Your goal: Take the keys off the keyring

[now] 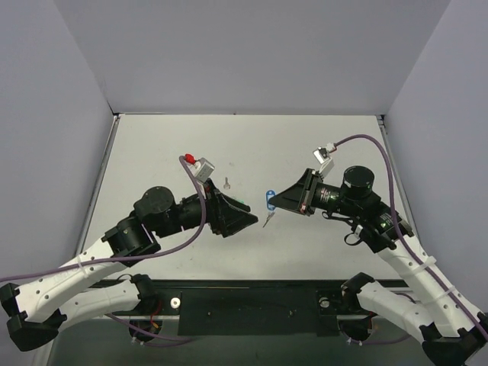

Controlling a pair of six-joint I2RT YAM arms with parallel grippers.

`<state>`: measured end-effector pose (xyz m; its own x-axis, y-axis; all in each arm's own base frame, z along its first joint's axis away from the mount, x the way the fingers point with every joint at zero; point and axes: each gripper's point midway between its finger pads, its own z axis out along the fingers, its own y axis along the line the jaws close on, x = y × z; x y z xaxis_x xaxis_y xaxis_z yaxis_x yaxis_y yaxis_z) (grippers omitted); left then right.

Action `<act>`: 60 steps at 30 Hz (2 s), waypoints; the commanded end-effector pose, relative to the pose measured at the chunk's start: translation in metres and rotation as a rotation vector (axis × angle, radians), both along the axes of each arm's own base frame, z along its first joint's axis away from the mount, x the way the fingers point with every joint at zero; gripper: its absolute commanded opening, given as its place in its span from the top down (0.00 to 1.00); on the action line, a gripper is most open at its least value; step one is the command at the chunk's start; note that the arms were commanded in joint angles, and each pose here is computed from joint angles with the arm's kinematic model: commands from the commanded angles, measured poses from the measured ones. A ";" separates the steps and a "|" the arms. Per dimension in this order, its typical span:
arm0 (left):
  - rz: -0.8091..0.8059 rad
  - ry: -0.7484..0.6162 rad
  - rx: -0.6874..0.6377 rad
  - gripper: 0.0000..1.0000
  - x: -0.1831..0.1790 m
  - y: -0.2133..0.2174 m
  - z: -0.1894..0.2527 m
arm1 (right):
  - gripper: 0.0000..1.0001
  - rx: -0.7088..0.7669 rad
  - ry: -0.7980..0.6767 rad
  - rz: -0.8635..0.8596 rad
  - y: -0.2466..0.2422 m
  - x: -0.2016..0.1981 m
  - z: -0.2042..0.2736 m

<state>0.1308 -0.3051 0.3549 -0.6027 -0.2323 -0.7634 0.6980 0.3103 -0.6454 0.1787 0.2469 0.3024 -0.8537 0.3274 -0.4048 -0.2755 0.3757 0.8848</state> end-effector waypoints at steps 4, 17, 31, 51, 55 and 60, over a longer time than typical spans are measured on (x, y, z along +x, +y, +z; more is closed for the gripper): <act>-0.144 -0.147 -0.177 0.34 -0.032 0.006 0.066 | 1.00 0.135 -0.125 0.117 0.015 -0.036 0.081; -0.197 -0.220 -0.243 0.32 -0.044 0.011 0.092 | 1.00 0.187 -0.177 0.131 0.019 -0.052 0.121; -0.214 -0.228 -0.241 0.31 -0.039 -0.007 0.093 | 1.00 0.123 -0.103 -0.002 0.008 -0.041 0.123; -0.235 -0.270 -0.176 0.27 -0.027 -0.034 0.082 | 1.00 0.040 -0.001 -0.125 -0.005 -0.033 0.108; -0.236 -0.272 -0.160 0.27 -0.025 -0.037 0.076 | 1.00 0.038 0.003 -0.127 -0.005 -0.033 0.107; -0.229 -0.281 -0.139 0.28 -0.023 -0.038 0.071 | 1.00 0.037 0.002 -0.132 -0.006 -0.033 0.108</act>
<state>0.1117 -0.3460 0.4004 -0.4869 -0.1836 -0.8540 0.8584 0.0805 -0.5067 0.1474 0.2437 0.3909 -0.8200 0.4312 -0.3764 -0.1969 0.4049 0.8929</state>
